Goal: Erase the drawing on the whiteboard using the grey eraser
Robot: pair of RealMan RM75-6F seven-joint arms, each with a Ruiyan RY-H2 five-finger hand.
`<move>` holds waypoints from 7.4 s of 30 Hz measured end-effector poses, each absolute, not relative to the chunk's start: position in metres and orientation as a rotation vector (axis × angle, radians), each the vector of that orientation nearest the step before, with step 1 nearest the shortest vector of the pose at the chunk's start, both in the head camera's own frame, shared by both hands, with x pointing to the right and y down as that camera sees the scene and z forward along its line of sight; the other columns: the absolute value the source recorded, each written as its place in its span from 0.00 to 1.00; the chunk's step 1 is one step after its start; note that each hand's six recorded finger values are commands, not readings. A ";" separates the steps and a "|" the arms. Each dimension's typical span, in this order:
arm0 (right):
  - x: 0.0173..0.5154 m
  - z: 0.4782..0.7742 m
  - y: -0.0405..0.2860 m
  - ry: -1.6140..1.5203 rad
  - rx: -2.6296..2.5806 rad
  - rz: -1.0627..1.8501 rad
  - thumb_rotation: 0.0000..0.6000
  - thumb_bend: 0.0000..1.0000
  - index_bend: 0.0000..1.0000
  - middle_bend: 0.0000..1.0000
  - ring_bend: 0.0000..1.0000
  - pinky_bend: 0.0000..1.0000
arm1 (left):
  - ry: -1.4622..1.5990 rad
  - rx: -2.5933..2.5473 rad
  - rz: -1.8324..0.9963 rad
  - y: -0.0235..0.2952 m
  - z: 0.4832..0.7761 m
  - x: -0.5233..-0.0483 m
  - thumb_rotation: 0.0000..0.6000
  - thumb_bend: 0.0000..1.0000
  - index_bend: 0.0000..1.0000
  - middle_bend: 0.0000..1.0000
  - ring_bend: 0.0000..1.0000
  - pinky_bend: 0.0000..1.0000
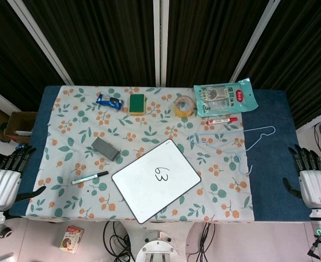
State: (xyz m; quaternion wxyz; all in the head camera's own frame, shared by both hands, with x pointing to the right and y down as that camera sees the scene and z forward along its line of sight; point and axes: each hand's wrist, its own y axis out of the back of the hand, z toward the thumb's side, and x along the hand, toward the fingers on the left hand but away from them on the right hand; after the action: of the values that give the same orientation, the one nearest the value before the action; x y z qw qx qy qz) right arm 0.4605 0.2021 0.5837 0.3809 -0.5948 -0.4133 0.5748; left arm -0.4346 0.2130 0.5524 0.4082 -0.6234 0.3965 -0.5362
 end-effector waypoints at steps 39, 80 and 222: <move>0.453 0.571 0.195 -1.055 -1.510 1.424 1.00 0.23 0.00 0.00 0.00 0.00 | 0.593 -1.725 -1.136 0.130 0.613 -0.354 1.00 0.09 0.17 0.17 0.10 0.21; 0.472 0.566 0.204 -1.100 -1.476 1.465 1.00 0.23 0.00 0.00 0.00 0.00 | 0.285 -1.869 -1.195 0.091 0.738 -0.287 1.00 0.23 0.23 0.23 0.18 0.24; 0.512 0.546 0.204 -1.256 -1.425 1.443 1.00 0.25 0.00 0.00 0.00 0.00 | 0.371 -2.005 -1.013 0.153 0.750 -0.082 1.00 0.38 0.64 0.61 0.48 0.51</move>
State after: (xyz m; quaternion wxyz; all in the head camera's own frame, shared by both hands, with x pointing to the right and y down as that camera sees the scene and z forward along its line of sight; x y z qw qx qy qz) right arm 0.5122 0.2040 0.5456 0.3692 -0.5553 -0.4892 0.5621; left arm -0.0823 0.1530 0.7495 0.4190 -0.7996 0.1480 -0.4040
